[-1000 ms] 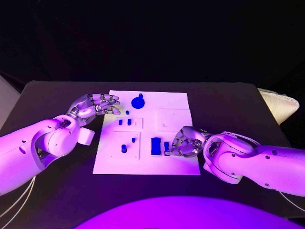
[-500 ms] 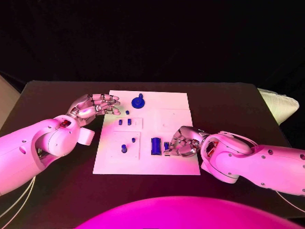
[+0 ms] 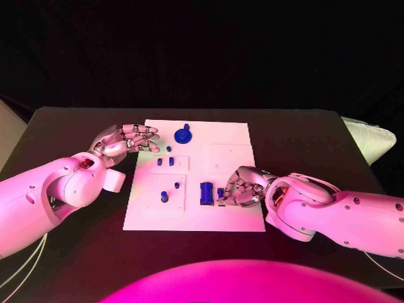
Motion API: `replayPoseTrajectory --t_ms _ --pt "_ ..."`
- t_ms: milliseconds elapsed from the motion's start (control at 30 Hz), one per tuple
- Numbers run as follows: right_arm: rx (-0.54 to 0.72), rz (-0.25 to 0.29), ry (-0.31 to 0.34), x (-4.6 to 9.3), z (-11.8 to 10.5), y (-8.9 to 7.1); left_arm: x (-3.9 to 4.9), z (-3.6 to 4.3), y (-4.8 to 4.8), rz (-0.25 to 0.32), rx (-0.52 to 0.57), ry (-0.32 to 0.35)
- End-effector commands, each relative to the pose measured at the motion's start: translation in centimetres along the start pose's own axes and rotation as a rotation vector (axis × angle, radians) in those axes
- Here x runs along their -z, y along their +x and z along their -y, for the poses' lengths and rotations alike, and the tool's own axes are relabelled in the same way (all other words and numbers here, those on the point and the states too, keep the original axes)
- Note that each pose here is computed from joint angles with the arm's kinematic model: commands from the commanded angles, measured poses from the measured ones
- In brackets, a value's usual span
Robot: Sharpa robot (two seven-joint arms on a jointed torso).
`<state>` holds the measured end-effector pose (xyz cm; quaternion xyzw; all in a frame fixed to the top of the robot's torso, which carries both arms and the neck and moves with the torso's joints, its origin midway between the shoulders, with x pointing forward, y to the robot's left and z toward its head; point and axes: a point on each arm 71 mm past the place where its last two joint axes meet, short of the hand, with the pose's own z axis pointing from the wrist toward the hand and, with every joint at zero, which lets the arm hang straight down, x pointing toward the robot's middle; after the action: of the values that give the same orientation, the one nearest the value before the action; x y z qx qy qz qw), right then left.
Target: Assemble the parts on the task board
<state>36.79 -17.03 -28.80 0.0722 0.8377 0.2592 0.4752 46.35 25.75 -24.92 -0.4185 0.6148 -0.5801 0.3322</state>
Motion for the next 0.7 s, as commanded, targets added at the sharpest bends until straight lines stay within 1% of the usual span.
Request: replayPoseTrajectory --t_ms 33,233,433,700 --pt "0.009 -0.018 0.002 -0.01 0.35 0.32 -0.03 0.06 0.22 -0.017 0.008 0.006" --pt "-0.018 -0.003 -0.011 0.01 0.15 0.25 -0.01 0.04 0.16 -0.016 0.008 0.004" --pt "-0.026 0.016 -0.004 -0.04 0.25 0.12 0.01 0.04 0.15 -0.016 0.007 0.004" --pt "-0.01 0.013 0.004 -0.12 0.53 0.07 0.03 0.03 0.13 -0.016 0.007 0.003"
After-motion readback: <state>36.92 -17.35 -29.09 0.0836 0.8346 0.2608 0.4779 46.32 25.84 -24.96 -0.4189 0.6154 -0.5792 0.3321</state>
